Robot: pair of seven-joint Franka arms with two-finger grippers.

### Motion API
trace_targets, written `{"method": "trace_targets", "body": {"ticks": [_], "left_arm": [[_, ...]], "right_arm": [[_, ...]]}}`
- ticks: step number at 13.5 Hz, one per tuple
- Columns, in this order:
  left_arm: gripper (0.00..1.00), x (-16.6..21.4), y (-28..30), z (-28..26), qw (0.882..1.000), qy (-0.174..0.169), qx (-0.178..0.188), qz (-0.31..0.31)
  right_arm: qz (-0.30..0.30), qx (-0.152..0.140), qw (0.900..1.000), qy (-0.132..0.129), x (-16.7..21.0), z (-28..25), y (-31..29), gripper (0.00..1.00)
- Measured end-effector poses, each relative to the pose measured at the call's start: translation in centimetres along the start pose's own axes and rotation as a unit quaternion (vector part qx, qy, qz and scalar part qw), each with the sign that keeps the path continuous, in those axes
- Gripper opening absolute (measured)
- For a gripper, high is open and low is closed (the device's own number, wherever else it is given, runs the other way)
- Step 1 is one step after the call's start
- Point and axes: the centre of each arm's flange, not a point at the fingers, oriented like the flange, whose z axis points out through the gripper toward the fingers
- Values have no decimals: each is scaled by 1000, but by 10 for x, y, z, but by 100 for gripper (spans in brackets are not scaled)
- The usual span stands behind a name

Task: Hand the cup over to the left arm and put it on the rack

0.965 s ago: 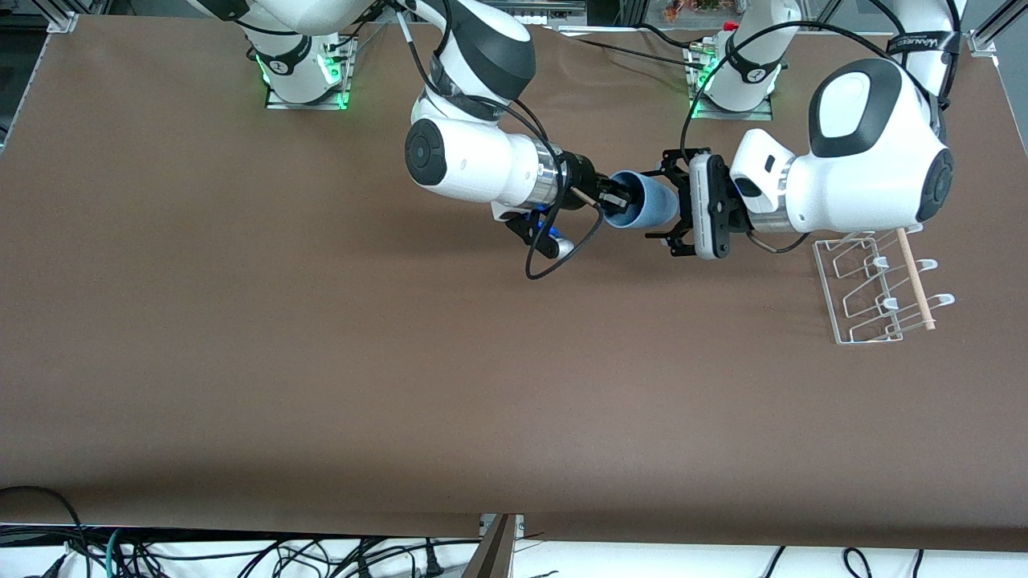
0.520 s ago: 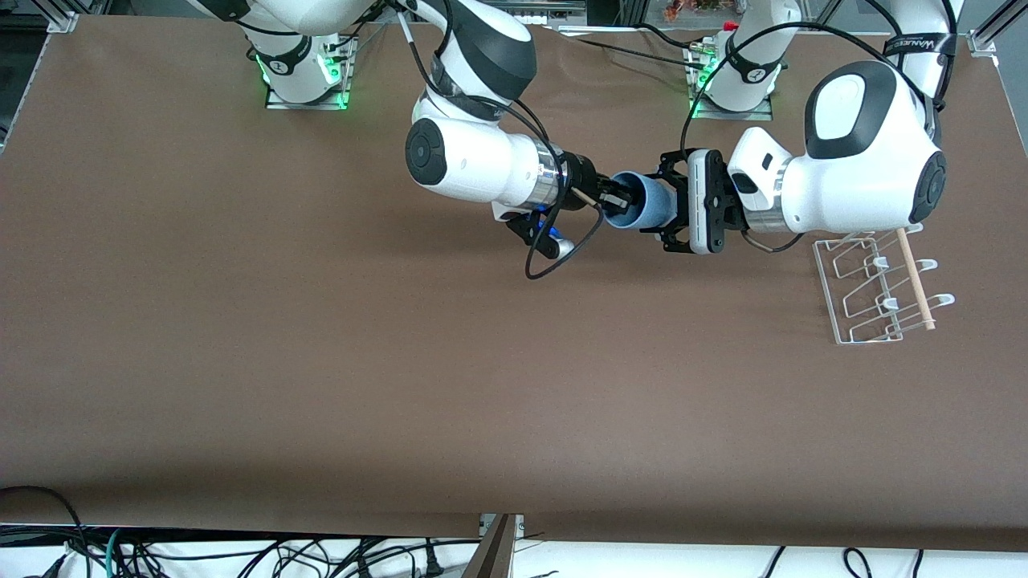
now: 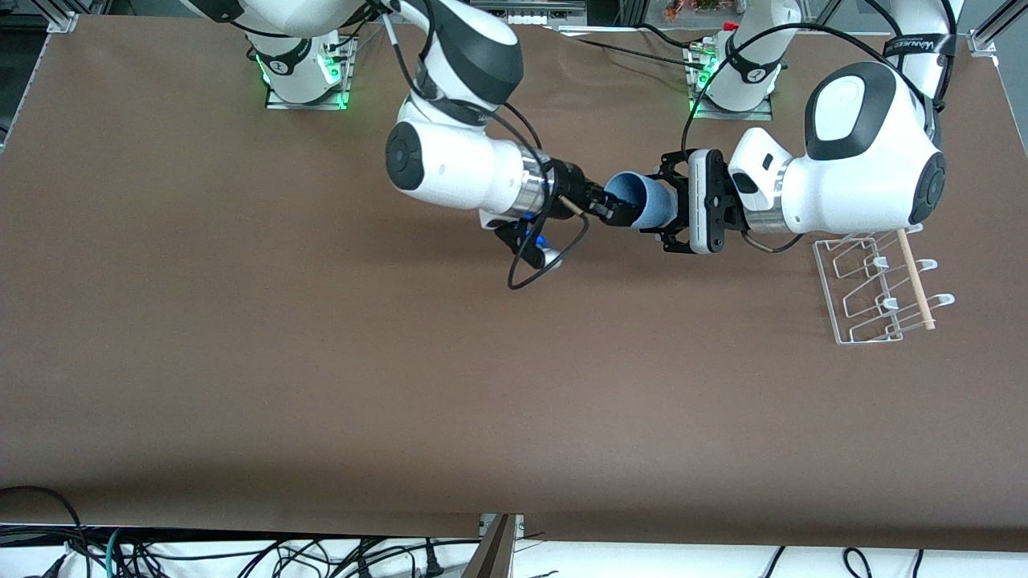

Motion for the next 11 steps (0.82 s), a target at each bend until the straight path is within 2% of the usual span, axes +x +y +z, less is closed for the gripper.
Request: {"method": "trace_targets", "body": {"ticks": [2, 4, 7, 9, 11], "left_arm": [[77, 1, -1, -11, 999, -37, 24, 17], [77, 2, 1, -26, 994, -90, 47, 36], [77, -15, -4, -38, 983, -164, 66, 40], [77, -29, -7, -45, 969, -229, 77, 41], [77, -43, -6, -53, 947, -309, 83, 34]], "right_arm": [[7, -18, 1000, -7, 13, -21, 1, 95], [26, -35, 999, -11, 44, -68, 3, 97], [51, -35, 998, -21, 98, -173, 13, 97], [51, -32, 998, -24, 140, -260, 37, 98], [39, -26, 999, -20, 183, -347, 76, 99]]}}
